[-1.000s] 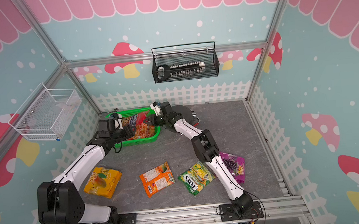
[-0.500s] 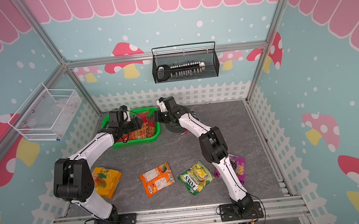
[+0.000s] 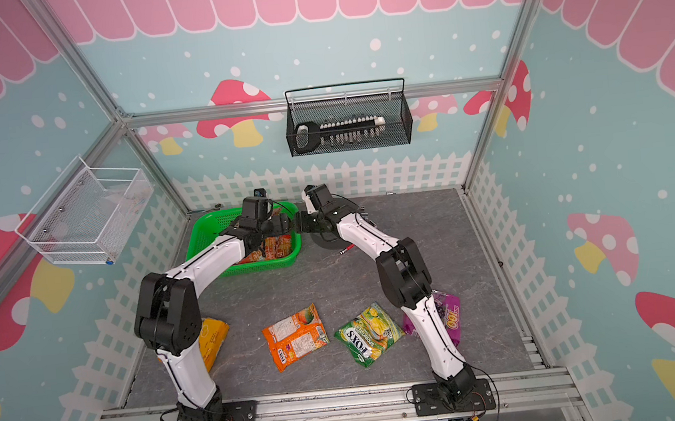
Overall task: Put the candies in the basket
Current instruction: Place the candy in the basket.
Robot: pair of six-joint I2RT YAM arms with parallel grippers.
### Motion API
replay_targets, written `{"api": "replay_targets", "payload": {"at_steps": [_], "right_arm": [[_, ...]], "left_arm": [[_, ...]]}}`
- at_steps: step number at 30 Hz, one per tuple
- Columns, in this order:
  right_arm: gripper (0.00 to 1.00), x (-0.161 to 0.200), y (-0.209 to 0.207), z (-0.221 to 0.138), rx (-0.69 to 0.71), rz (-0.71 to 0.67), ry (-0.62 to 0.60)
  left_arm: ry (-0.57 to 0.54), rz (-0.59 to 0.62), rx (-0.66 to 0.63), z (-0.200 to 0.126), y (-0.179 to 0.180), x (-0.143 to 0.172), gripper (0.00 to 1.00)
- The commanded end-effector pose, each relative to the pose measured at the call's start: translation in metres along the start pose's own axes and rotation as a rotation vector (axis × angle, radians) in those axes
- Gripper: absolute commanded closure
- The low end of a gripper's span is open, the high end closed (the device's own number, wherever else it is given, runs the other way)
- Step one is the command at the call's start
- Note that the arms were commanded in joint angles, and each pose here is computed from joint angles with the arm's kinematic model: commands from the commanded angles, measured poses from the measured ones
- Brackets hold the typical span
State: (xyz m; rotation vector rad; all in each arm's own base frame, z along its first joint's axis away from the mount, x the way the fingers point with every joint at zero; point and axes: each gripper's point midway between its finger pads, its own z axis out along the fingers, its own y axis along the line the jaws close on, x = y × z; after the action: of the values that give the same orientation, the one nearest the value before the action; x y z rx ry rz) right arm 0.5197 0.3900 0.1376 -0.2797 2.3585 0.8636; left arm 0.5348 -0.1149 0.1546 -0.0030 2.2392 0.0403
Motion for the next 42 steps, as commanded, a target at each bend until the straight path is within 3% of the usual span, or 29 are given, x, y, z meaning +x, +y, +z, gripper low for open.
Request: {"api": "replay_targets", "payload": {"at_steps": [1,12,19,22,26,32,38,40,42], "right_arm": [[0.39,0.017,-0.002,0.017,0.02,0.009,0.043],[0.54,0.037,-0.009,0.04,0.065,0.083,0.068],[0.89,0.042,-0.012,0.04,0.171,0.106,0.067],[0.97,0.041,-0.017,0.032,0.217,0.098,0.054],[1.0,0.04,-0.023,0.024,0.259,0.099,0.038],[1.0,0.042,-0.024,0.021,0.266,0.101,0.041],[1.0,0.037,-0.019,0.018,0.249,0.086,0.033],[1.0,0.034,-0.016,0.017,0.243,0.076,0.025],[1.0,0.032,-0.014,0.015,0.239,0.069,0.023]], "left_arm": [[0.019,0.048,-0.157,0.004,0.029,0.0,0.08],[0.1,0.07,-0.182,0.025,0.043,0.023,0.1],[0.146,0.122,-0.348,0.03,0.082,0.034,0.24],[0.146,0.113,-0.402,0.022,0.105,0.031,0.36],[0.129,0.09,-0.421,0.011,0.127,0.021,0.51],[0.152,0.153,-0.467,0.018,0.138,0.026,0.52],[0.162,0.106,-0.24,0.032,0.094,0.033,0.37],[0.15,0.052,-0.102,0.028,0.068,0.028,0.28],[0.15,-0.004,0.019,0.026,0.047,0.026,0.26]]}}
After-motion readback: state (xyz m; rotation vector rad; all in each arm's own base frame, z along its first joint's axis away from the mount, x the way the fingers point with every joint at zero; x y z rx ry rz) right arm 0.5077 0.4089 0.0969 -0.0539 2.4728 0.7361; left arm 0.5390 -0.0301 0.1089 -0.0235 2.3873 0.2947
